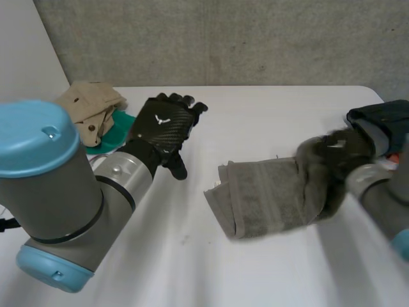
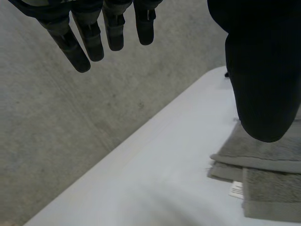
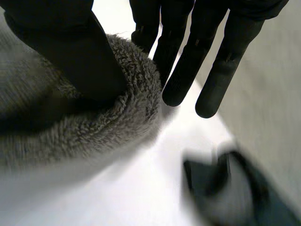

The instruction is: Fold the laundry.

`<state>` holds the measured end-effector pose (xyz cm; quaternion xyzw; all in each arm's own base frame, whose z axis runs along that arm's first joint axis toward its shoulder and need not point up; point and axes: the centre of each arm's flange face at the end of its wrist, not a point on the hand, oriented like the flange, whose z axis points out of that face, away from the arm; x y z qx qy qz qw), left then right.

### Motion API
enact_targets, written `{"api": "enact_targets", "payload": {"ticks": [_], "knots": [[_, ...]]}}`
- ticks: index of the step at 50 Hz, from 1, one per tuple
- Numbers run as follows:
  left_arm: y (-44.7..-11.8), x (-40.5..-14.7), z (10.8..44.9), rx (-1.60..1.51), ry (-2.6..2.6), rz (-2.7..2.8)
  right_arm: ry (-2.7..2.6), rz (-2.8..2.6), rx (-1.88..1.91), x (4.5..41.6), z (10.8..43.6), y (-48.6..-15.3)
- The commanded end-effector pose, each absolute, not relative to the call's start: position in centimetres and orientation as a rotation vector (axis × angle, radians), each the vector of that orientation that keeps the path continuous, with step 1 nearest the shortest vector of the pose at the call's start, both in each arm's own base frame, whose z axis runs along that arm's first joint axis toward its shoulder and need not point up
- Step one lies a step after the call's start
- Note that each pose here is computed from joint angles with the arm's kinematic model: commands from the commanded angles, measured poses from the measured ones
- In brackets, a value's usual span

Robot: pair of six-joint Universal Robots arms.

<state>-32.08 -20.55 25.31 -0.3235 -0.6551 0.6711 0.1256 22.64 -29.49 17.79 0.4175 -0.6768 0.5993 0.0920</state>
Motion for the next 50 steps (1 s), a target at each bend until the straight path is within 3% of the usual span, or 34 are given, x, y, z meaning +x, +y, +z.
{"api": "enact_targets", "payload": {"ticks": [1,5,9,15,23,27,32,43,50], "knots": [[-20.9,-31.2,26.9,-0.888,-1.899,2.017,-1.689,2.044,1.745,30.7,17.3,-20.5],[-21.0,-31.0,27.3,-0.869,-1.899,2.028,-1.678,2.027,1.936,31.8,15.4,-17.8],[-21.3,-31.4,28.1,-0.854,-1.87,2.056,-1.646,2.092,1.939,32.3,16.4,-17.7],[-21.9,-33.2,29.8,-0.829,-1.798,2.098,-1.95,2.154,1.556,30.2,20.4,-20.9],[-21.1,-39.6,28.4,-0.903,-1.84,1.995,-2.6,2.124,0.811,23.9,24.7,-27.2],[-19.5,-42.2,25.8,-0.987,-1.933,1.861,-2.769,2.021,0.73,22.8,24.0,-29.4],[-18.3,-43.5,22.5,-1.001,-2.074,1.695,-2.88,1.91,0.809,23.3,22.6,-30.7],[-18.9,-43.3,15.3,-1.013,-2.329,1.56,-3.064,1.553,1.0,25.0,17.4,-31.4],[-18.8,-41.9,13.5,-1.039,-2.48,1.565,-3.034,1.464,1.111,25.5,15.1,-30.8]]}}
